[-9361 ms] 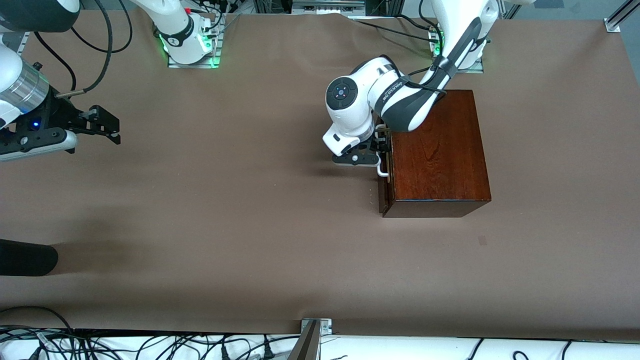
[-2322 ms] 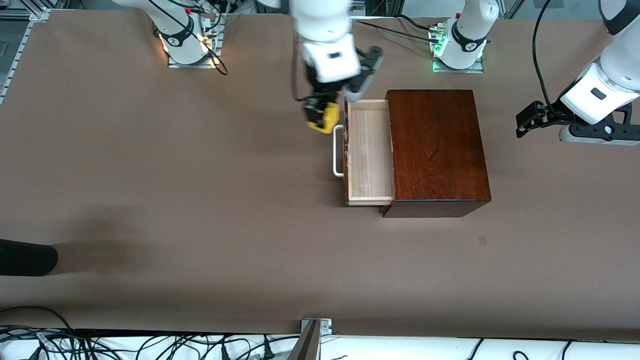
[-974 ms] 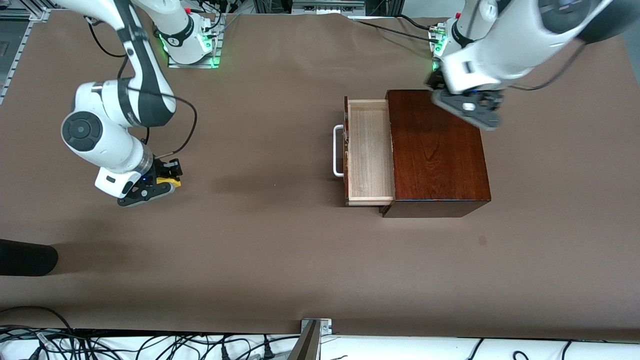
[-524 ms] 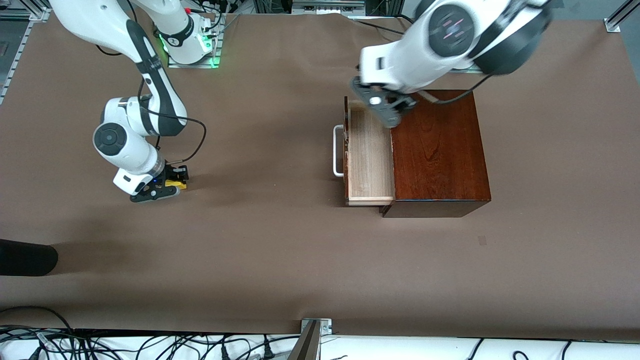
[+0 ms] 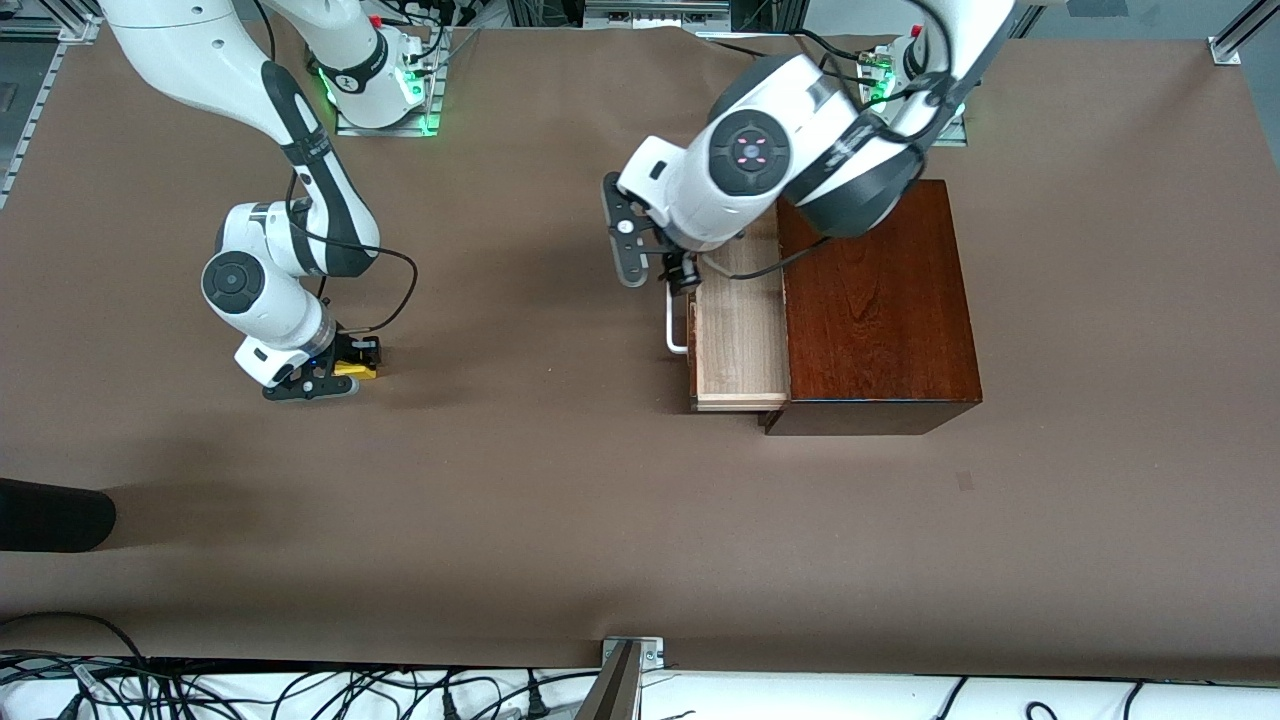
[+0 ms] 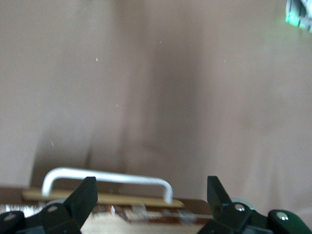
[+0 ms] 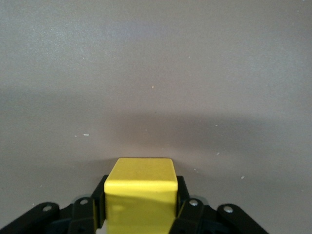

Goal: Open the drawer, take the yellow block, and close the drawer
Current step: 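Set the cube down with the right gripper while the left gripper reaches the drawer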

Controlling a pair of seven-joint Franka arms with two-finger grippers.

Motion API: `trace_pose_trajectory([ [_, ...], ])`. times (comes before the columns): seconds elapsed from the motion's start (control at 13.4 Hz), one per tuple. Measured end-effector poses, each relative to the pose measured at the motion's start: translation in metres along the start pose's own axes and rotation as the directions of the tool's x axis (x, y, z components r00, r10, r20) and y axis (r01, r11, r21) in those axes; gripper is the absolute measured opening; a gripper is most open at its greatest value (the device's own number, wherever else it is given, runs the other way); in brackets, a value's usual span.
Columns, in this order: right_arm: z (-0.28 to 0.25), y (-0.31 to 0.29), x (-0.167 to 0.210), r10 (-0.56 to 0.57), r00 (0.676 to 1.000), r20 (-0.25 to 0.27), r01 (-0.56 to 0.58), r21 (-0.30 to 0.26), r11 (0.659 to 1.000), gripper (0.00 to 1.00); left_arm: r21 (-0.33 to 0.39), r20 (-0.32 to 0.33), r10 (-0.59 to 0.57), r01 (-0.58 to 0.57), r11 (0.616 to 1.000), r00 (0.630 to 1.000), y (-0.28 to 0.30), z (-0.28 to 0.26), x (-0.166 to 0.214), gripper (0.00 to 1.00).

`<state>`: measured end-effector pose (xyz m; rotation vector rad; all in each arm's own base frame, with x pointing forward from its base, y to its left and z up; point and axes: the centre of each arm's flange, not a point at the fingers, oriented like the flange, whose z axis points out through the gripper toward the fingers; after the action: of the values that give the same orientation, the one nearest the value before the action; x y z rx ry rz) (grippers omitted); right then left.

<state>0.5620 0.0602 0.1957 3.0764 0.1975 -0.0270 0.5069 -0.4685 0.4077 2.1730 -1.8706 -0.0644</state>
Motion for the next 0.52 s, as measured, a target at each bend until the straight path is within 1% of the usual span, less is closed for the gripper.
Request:
trace_pose_trajectory([
  [0.07,0.0,0.0,0.0,0.001,1.0,-0.005,-0.001,0.0,1.0,0.6,0.035,0.015,0.072,-0.072,0.997,0.997,0.0,0.017,0.009,1.0],
  [0.15,-0.003,-0.002,0.002,0.001,1.0,-0.017,-0.001,0.002,1.0,0.7,0.057,0.034,0.123,-0.124,0.991,0.992,0.001,0.035,0.016,1.0],
  [0.22,-0.012,-0.004,0.005,0.0,0.999,-0.032,0.0,0.005,1.0,0.79,0.066,0.054,0.154,-0.158,0.985,0.987,0.001,0.053,0.022,1.0],
  [0.3,-0.029,-0.005,0.009,0.0,0.999,-0.045,0.001,0.011,1.0,0.9,0.064,0.074,0.179,-0.184,0.981,0.981,0.003,0.071,0.025,1.0],
  [0.37,-0.054,-0.006,0.014,0.0,0.999,-0.045,0.001,0.018,1.0,0.99,0.059,0.09,0.197,-0.202,0.978,0.976,0.005,0.086,0.029,1.0],
  [0.52,-0.12,-0.005,0.023,-0.001,0.999,-0.033,0.002,0.034,0.999,1.0,0.052,0.115,0.214,-0.221,0.974,0.97,0.006,0.102,0.03,1.0],
])
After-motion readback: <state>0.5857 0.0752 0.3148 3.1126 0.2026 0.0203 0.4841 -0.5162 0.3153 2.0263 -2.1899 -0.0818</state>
